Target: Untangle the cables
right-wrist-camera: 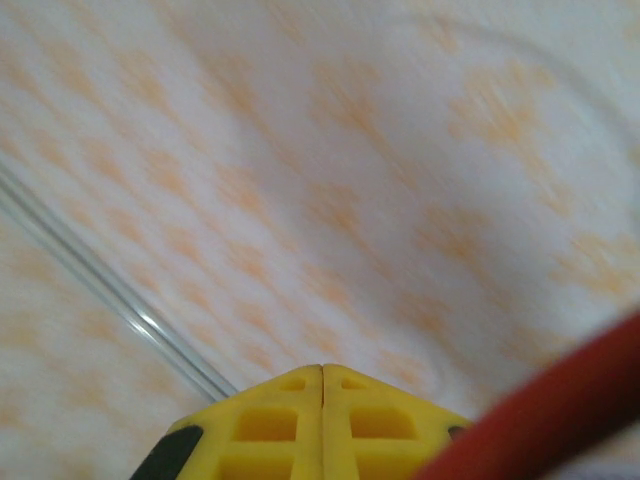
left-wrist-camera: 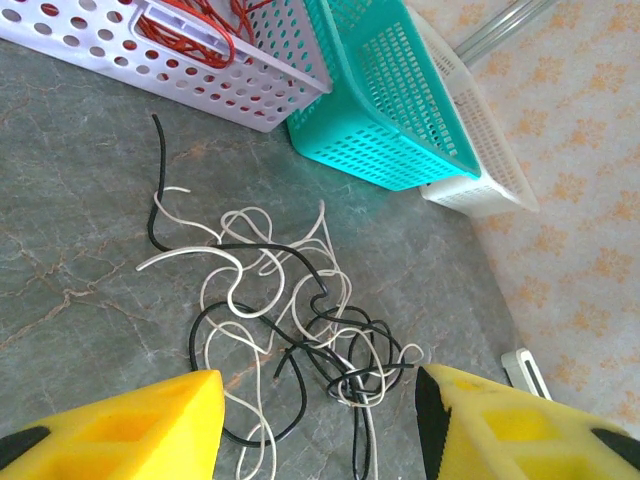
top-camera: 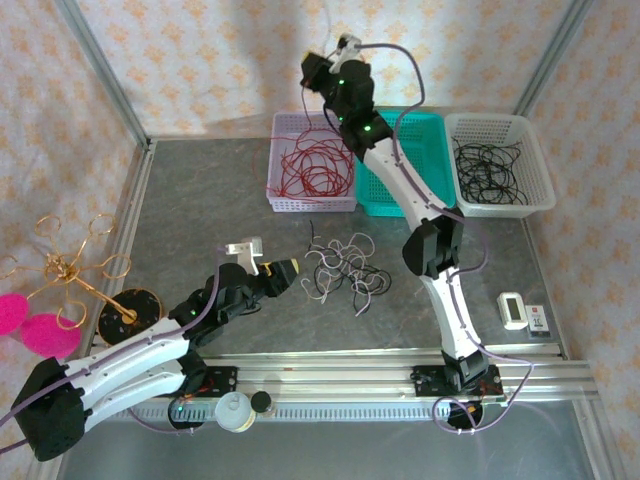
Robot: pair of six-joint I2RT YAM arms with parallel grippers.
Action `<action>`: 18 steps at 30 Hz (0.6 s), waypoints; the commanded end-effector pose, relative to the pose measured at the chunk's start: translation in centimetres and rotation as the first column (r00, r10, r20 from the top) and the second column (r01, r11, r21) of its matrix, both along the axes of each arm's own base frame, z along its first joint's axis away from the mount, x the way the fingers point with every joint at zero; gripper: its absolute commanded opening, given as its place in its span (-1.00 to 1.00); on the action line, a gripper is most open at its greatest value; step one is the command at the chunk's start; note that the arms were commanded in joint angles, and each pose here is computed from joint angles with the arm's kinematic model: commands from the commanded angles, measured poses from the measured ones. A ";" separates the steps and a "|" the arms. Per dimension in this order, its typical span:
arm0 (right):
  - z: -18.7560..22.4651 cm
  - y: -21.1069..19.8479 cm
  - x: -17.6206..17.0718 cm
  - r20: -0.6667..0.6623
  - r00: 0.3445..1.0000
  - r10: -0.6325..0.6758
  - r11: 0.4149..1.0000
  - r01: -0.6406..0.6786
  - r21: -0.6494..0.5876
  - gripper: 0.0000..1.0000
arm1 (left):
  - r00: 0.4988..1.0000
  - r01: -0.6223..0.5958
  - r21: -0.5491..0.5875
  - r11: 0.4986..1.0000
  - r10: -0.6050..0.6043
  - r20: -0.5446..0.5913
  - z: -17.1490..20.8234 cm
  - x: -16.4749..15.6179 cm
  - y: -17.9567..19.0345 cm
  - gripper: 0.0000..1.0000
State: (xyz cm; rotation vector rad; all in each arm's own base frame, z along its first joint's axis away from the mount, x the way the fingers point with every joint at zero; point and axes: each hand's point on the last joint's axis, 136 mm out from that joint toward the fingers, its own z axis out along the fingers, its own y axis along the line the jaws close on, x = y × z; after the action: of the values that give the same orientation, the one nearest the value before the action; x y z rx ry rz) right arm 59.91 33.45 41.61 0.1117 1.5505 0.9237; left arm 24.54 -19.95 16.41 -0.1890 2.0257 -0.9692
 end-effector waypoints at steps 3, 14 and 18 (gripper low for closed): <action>-8.0 -2.5 1.9 -0.118 0.977 -0.175 0.956 0.140 -0.259 -1.00 | 1.000 -0.004 -0.030 1.000 0.004 0.010 0.6 -0.3 0.1 0.07; -20.6 0.5 0.1 -0.407 0.910 -0.083 0.922 -0.085 -0.379 -1.00 | 1.000 -0.014 -0.019 1.000 0.014 0.003 0.2 -0.3 0.4 0.07; -24.8 2.1 -1.2 -0.479 0.876 -0.049 0.897 -0.172 -0.406 -1.00 | 1.000 -0.011 -0.021 1.000 0.011 0.002 0.2 -0.2 0.2 0.07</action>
State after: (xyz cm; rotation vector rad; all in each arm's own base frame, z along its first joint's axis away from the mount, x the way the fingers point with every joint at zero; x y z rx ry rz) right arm 60.17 33.93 21.19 0.0163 2.0917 0.5917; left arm 24.33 -19.75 16.80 -0.1930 2.0104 -0.9806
